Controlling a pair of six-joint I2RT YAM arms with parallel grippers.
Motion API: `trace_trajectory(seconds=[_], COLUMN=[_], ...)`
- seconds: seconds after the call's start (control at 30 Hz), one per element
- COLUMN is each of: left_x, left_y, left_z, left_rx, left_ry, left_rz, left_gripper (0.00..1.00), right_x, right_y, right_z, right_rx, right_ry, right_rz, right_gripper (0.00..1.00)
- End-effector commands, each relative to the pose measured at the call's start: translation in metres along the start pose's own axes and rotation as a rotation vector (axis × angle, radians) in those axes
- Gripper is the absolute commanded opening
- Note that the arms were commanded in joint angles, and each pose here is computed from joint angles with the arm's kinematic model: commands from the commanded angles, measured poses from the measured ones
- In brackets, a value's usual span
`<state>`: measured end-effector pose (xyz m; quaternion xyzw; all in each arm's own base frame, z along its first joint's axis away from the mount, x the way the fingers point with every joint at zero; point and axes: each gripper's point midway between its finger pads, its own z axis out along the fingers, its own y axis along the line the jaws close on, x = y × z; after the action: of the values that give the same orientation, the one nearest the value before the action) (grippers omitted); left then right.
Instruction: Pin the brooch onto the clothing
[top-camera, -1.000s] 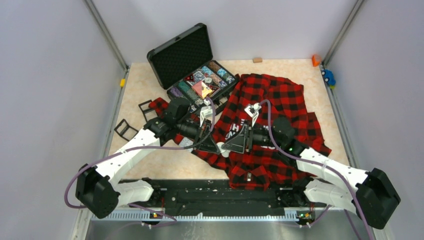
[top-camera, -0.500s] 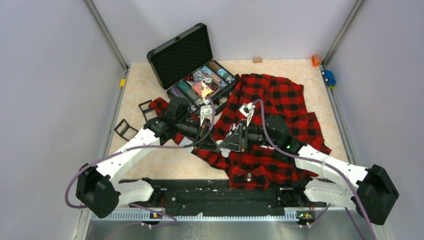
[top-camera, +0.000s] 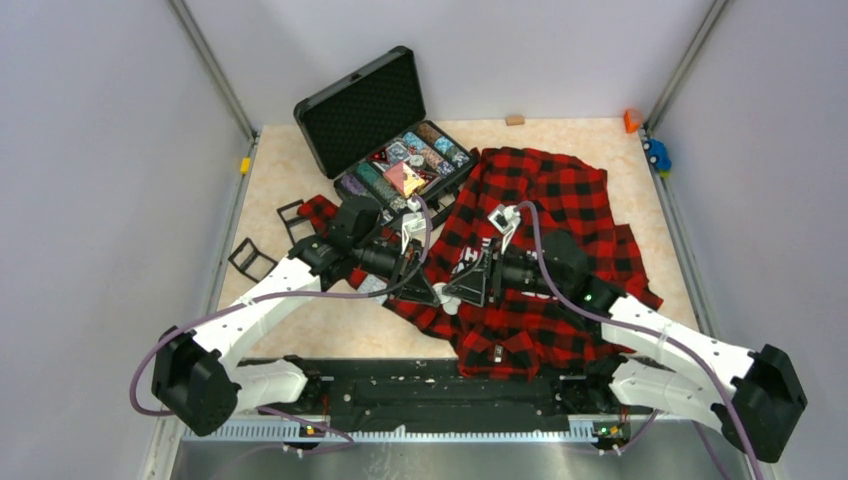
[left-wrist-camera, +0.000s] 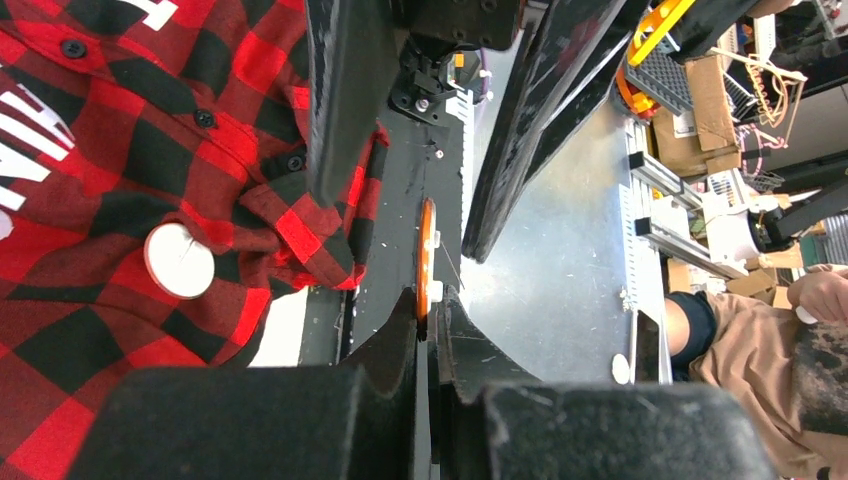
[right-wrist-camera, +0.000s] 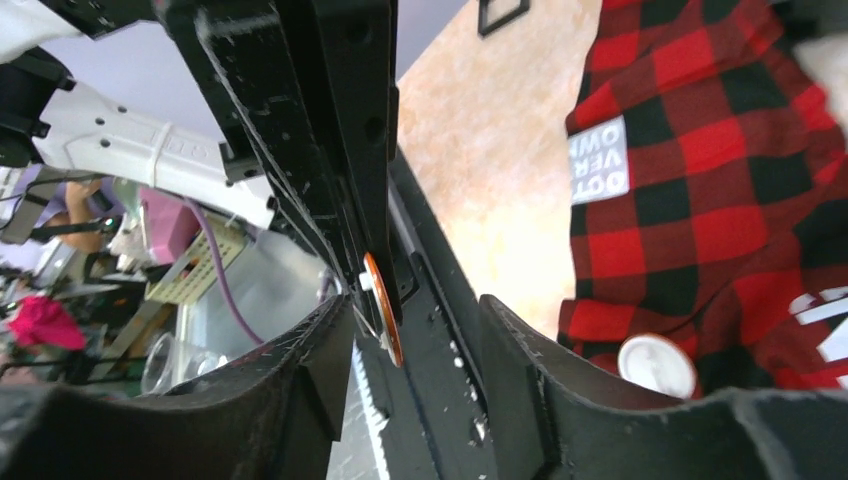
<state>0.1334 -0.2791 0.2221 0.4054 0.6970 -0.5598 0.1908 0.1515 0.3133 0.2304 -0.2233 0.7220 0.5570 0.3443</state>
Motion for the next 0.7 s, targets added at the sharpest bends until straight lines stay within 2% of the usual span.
trace_trajectory(seconds=[0.0, 0.17, 0.43, 0.67], left_x=[-0.007, -0.007, -0.007, -0.007], left_y=[-0.013, -0.015, -0.015, -0.014], left_z=[0.001, 0.0, 0.0, 0.001], left_rx=[0.066, 0.073, 0.075, 0.068], left_ry=[-0.009, -0.009, -0.009, -0.008], left_rz=[0.058, 0.06, 0.06, 0.055], left_gripper=[0.0, 0.0, 0.0, 0.0], right_x=[-0.03, -0.033, -0.024, -0.02], right_y=[0.015, 0.016, 0.016, 0.025], right_z=[-0.012, -0.013, -0.004, 0.0], right_rx=[0.011, 0.009, -0.034, -0.103], right_ry=[-0.106, -0.133, -0.094, -0.068], right_rz=[-0.079, -0.076, -0.054, -0.046], right_gripper=[0.53, 0.55, 0.41, 0.34])
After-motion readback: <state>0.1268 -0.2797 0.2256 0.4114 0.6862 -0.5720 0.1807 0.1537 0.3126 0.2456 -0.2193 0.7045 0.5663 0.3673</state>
